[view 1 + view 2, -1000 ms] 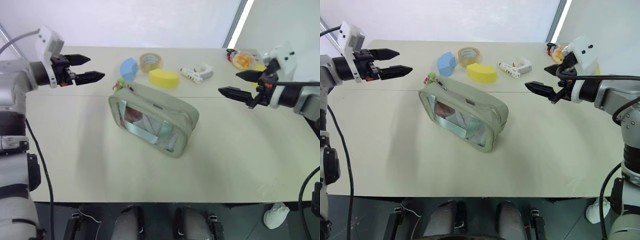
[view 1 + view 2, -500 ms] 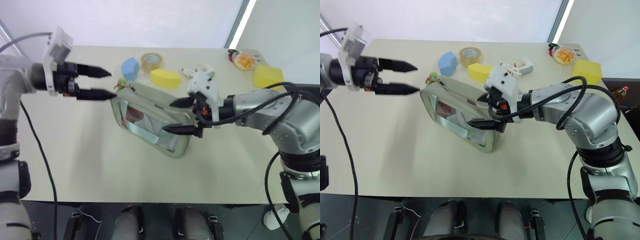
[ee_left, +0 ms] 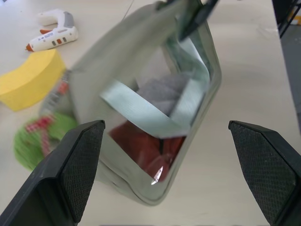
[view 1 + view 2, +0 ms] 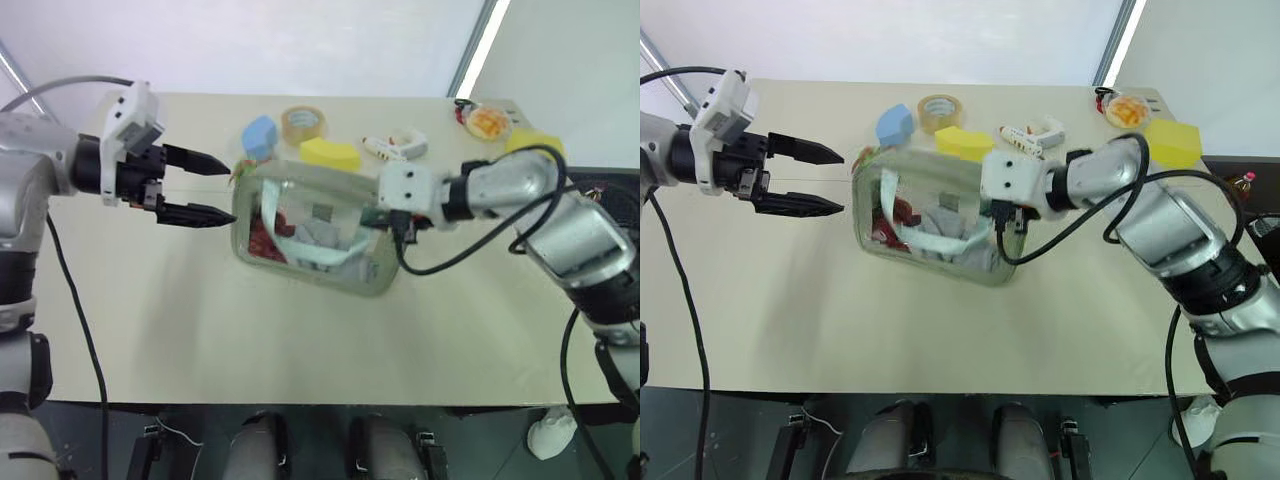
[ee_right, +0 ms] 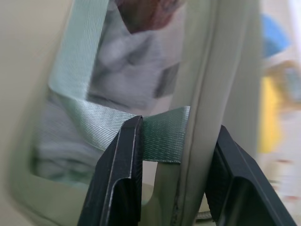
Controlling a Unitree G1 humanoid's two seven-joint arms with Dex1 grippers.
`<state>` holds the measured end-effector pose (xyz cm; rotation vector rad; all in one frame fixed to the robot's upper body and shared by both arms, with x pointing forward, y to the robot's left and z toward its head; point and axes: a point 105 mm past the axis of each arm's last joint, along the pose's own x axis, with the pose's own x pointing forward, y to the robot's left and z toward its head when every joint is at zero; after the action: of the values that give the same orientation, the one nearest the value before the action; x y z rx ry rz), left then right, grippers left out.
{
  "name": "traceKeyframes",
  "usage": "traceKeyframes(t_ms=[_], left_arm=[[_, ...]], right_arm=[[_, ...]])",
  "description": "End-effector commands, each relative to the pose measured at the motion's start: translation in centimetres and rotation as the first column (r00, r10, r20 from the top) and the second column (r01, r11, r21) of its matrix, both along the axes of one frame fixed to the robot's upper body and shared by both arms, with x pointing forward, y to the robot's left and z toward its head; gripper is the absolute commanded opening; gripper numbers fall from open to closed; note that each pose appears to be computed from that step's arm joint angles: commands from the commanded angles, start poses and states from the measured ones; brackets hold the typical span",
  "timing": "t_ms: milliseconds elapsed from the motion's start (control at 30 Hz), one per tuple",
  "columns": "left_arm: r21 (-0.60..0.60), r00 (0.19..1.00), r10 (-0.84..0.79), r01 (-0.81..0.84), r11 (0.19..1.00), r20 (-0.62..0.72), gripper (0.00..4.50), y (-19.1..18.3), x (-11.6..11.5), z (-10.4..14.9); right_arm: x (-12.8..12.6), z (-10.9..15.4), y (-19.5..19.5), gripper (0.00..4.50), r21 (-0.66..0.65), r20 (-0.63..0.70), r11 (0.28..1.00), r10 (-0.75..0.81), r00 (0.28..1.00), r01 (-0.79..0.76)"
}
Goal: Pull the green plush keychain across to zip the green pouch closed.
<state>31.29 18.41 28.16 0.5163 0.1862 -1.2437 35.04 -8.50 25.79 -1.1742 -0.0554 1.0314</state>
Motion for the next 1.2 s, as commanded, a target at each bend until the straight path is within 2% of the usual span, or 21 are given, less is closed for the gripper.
traceKeyframes(t_ms=[33, 167, 367, 567, 833, 1000, 1167, 1200], left_arm=[[-0.002, 0.999, -0.004, 0.004, 1.000, 0.053, 4.50, -0.1, -0.1, 1.1], [-0.008, 0.998, -0.011, 0.011, 1.000, 0.067, 4.50, -0.4, 0.2, 1.2], [-0.021, 0.997, 0.001, 0.001, 1.000, 0.080, 4.50, -0.3, 0.2, 1.6], [-0.026, 0.997, 0.004, -0.002, 1.000, 0.079, 4.50, -0.5, 0.2, 1.4], [-0.028, 0.996, 0.022, -0.020, 0.999, 0.085, 4.50, -0.2, 0.4, 1.4], [-0.030, 0.995, 0.029, -0.026, 0.999, 0.096, 4.50, -0.2, 0.7, 1.5], [-0.032, 0.994, 0.028, -0.025, 0.999, 0.107, 4.50, -0.3, 0.8, 1.6], [-0.032, 0.994, 0.028, -0.025, 0.999, 0.109, 4.50, -0.3, 0.8, 1.7]], right_arm=[[0.0, 1.6, 2.4, 1.53, -0.007, 0.136, 0.993, 0.117, 0.984, -0.117], [0.2, -0.2, 3.7, 1.53, 0.000, 0.121, 0.983, 0.180, 0.976, -0.182], [0.8, 0.9, 3.9, 1.53, 0.002, 0.192, 0.982, 0.186, 0.964, -0.190], [0.1, -1.9, 2.7, 1.53, -0.018, 0.042, 0.988, 0.155, 0.987, -0.155], [1.1, -2.1, -1.0, 1.53, -0.060, -0.023, 0.998, -0.037, 0.999, 0.036], [0.3, -1.3, 0.4, 1.53, 0.076, -0.134, 0.993, -0.074, 0.988, 0.085], [0.1, -1.1, 0.9, 1.53, 0.092, -0.151, 0.993, -0.065, 0.986, 0.080], [-0.1, -1.1, 0.9, 1.26, 0.095, -0.159, 0.993, -0.055, 0.986, 0.071]])
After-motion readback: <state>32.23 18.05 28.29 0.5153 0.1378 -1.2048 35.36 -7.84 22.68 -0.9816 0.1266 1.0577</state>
